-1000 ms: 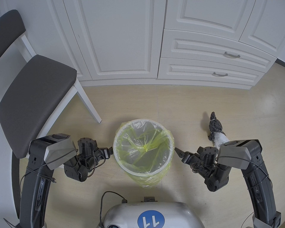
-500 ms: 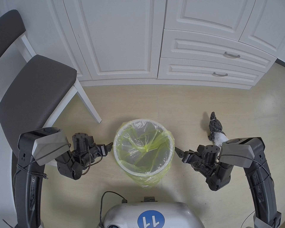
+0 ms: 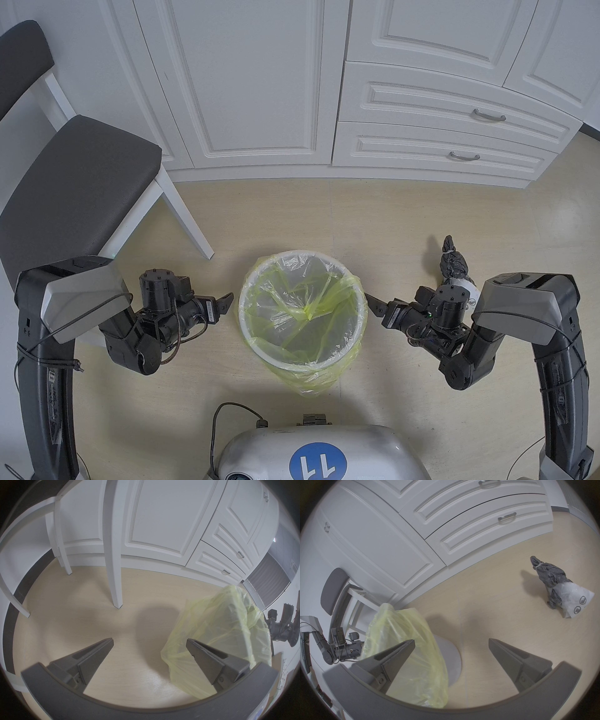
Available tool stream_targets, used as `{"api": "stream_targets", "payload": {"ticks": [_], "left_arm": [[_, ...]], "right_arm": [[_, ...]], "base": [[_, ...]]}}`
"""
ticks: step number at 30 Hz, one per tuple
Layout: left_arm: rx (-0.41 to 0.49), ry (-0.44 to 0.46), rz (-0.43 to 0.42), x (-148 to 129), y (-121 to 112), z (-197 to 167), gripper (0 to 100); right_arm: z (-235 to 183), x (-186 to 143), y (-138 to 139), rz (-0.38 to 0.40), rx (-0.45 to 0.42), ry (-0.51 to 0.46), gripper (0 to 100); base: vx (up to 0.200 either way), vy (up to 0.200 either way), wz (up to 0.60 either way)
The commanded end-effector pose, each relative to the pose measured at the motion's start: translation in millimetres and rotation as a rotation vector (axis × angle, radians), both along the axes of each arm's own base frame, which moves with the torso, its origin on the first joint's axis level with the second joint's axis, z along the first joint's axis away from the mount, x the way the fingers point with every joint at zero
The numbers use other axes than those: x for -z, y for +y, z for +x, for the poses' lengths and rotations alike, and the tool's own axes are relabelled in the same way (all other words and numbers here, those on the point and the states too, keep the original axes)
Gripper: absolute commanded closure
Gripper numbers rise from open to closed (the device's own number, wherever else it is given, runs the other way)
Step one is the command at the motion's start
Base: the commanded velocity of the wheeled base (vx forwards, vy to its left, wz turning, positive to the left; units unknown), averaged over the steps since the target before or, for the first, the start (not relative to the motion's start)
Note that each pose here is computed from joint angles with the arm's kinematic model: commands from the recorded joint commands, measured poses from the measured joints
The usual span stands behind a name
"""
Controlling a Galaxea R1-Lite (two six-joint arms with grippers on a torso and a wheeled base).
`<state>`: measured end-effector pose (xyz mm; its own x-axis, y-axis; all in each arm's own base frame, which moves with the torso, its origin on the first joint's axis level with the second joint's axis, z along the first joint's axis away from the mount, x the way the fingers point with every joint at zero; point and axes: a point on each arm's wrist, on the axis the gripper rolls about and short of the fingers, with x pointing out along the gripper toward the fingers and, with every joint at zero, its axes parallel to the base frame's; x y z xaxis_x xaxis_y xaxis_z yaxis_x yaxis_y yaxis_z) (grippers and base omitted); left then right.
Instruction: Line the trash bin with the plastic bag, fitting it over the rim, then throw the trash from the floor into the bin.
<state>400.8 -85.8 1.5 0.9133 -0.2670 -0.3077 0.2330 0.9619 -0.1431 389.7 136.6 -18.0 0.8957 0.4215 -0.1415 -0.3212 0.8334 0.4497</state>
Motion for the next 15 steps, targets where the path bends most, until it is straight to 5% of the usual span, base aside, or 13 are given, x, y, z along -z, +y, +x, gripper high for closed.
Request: {"api": "stream_targets", "payload": {"ticks": [1, 15], "left_arm": [[0.000, -0.032, -0.002, -17.6, 1.6, -5.3, 0], [0.000, -0.053, -0.002, -24.7, 2.3, -5.4, 0]], "right_arm": [[-1.6, 16.8, 12.3, -0.015, -0.030, 0.030, 0], [36.9, 52.5, 19.6, -0.060, -0.053, 0.215, 0]], "base": [[0.000, 0.000, 0.00], [0.000, 0.000, 0.00]]}}
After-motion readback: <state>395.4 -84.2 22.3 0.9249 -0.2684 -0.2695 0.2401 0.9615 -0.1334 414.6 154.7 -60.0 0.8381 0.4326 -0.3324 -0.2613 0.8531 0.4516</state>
